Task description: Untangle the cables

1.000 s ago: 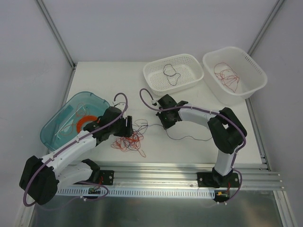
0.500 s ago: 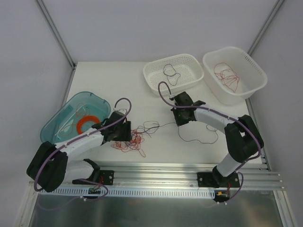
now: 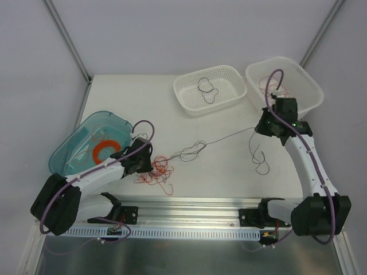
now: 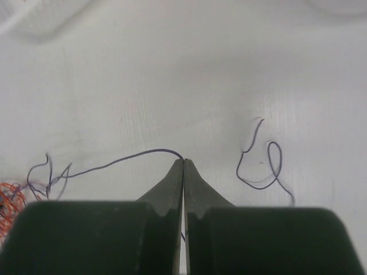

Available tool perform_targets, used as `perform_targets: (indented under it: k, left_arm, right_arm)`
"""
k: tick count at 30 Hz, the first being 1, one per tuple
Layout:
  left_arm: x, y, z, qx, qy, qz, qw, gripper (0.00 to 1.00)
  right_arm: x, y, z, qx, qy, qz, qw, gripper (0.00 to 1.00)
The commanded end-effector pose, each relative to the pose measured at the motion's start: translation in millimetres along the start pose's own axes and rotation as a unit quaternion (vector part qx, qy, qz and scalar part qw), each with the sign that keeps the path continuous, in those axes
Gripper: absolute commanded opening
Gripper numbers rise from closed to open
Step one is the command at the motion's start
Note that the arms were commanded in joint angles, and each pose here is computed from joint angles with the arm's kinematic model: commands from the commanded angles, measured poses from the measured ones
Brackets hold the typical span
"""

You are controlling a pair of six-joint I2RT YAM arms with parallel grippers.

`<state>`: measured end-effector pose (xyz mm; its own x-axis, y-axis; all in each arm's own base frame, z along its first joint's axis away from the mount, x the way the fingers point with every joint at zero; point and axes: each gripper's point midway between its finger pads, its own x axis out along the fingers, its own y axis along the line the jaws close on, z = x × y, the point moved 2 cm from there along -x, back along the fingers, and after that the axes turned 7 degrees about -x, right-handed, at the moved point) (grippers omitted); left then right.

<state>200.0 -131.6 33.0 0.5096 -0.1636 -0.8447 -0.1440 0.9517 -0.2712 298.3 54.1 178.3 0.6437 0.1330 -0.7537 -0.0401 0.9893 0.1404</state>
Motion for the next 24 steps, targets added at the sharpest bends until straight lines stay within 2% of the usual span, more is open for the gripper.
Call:
perform_targets:
  k: [1,6,15,19,24]
  left_arm:
    - [-6,22,-1,-0.031,-0.019,0.052,0.998,0.14]
    - [-19,26,12,-0.053,-0.044,0.054,0.996,0.12]
    - [-28,35,19,-0.077,-0.057,0.066,0.993,0.11]
    - [-29,39,18,-0.096,-0.053,0.07,0.992,0.09]
    - [-36,24,27,-0.086,-0.052,0.038,0.994,0.12]
  right_arm:
    - [-58,-12,45,0.057,-0.082,-0.006,0.995,0.01]
    - [-121,-21,89,0.095,-0.178,0.002,0.979,0.01]
    - [-212,-9,150,0.089,-0.31,0.029,0.946,0.01]
    - [-234,-1,169,0.082,-0.335,0.053,0.937,0.01]
    - [-217,25,166,0.077,-0.314,0.146,0.935,0.01]
